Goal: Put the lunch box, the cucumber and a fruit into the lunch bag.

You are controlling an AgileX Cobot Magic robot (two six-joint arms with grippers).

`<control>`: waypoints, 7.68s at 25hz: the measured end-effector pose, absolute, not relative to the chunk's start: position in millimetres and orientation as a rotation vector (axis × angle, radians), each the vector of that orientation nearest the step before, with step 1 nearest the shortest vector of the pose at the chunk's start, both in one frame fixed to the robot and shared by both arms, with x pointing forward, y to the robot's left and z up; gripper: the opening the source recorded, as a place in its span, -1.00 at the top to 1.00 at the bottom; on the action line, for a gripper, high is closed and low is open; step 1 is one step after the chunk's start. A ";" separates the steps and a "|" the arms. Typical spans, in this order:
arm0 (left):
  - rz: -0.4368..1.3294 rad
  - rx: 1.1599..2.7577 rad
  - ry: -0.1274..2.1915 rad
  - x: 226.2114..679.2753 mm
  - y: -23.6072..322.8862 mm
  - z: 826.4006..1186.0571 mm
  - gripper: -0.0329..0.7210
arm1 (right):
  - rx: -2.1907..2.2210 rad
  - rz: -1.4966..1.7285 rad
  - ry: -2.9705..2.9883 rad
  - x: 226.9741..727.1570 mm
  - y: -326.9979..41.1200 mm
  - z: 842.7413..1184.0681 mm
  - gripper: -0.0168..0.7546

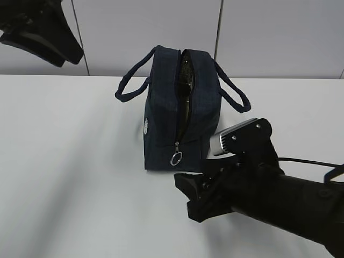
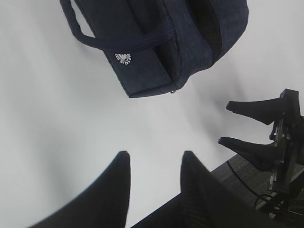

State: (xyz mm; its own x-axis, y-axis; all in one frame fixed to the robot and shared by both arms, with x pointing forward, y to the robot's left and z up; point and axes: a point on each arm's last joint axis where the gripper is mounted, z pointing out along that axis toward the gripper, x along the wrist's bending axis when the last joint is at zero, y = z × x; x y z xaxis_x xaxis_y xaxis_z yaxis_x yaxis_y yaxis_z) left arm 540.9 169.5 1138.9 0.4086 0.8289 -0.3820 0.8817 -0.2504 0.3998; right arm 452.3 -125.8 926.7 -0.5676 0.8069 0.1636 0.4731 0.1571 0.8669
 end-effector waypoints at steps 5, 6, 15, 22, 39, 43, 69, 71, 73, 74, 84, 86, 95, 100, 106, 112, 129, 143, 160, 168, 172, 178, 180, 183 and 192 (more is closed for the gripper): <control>-0.118 2.115 1.450 541.1 169.9 1138.7 0.28 | 1.217 1.413 2.078 463.2 -116.7 914.0 -0.26; -0.118 2.115 1.450 541.1 169.9 1138.7 0.28 | 1.218 1.418 2.075 464.4 -115.7 910.8 -0.26; -0.119 2.113 1.452 541.1 169.9 1138.7 0.28 | 1.203 1.462 2.047 476.2 -105.7 893.7 -0.26; -0.119 2.113 1.452 541.1 169.9 1138.7 0.28 | 1.276 1.471 1.966 484.7 -105.2 897.1 -0.26; -0.115 2.116 1.453 541.2 170.2 1138.5 0.28 | 1.436 1.441 1.904 497.4 -101.7 880.0 -0.26; -0.115 2.116 1.453 541.2 170.2 1138.5 0.28 | 1.467 1.437 1.877 499.8 -102.1 880.8 -0.26; -0.115 2.116 1.453 541.1 170.2 1138.5 0.28 | 1.532 1.381 1.907 511.4 -93.0 869.0 -0.26; -0.115 2.116 1.453 541.1 170.2 1138.5 0.28 | 1.532 1.385 1.903 511.5 -92.9 869.3 -0.26; -0.115 2.116 1.453 541.1 170.2 1138.5 0.28 | 1.529 1.390 1.899 511.7 -92.9 869.7 -0.26; -0.115 2.116 1.453 541.1 170.2 1138.5 0.28 | 1.528 1.392 1.898 511.8 -92.8 869.9 -0.26; -0.115 2.116 1.453 541.1 170.2 1138.5 0.28 | 1.517 1.411 1.884 512.5 -92.5 871.3 -0.26; -0.115 2.116 1.453 541.1 170.2 1138.5 0.28 | 1.517 1.411 1.884 512.5 -92.5 871.3 -0.26; -0.115 2.116 1.453 541.1 170.2 1138.5 0.28 | 1.517 1.411 1.884 512.5 -92.5 871.3 -0.23; -0.115 2.116 1.453 541.1 170.2 1138.5 0.28 | 1.519 1.410 1.882 512.6 -92.6 871.3 0.08; -0.115 2.116 1.453 541.1 170.2 1138.5 0.28 | 1.519 1.410 1.882 512.6 -92.6 871.3 0.27; -0.115 2.116 1.453 541.1 170.2 1138.5 0.28 | 1.519 1.410 1.882 512.6 -92.6 871.3 0.32; -0.115 2.116 1.453 541.1 170.2 1138.5 0.28 | 1.519 1.410 1.882 512.6 -92.6 871.3 0.74; -0.115 2.116 1.453 541.1 170.2 1138.5 0.28 | 1.534 1.366 1.927 510.4 -92.9 867.5 0.96; -0.115 2.116 1.453 541.1 170.2 1138.5 0.28 | 1.427 1.344 1.962 510.8 -92.4 868.5 -0.32; -0.115 2.116 1.453 541.1 170.2 1138.5 0.28 | 1.273 1.348 1.952 513.4 -91.8 873.5 -0.33; -0.115 2.116 1.453 541.1 170.2 1138.5 0.28 | 1.265 1.352 1.945 513.8 -91.8 874.2 -0.33; -0.119 2.114 1.453 541.0 169.9 1138.6 0.28 | 1.266 1.351 1.939 514.4 -91.8 874.6 -0.27; -0.122 2.112 1.452 541.0 169.7 1138.8 0.28 | 1.269 1.354 1.933 515.6 -91.2 875.0 -0.21; -0.124 2.111 1.451 540.9 169.5 1138.8 0.28 | 1.264 1.369 1.920 518.5 -89.0 877.8 -0.17; -0.126 2.109 1.451 540.9 169.4 1138.9 0.28 | 1.271 1.354 1.934 518.6 -88.7 876.9 -0.16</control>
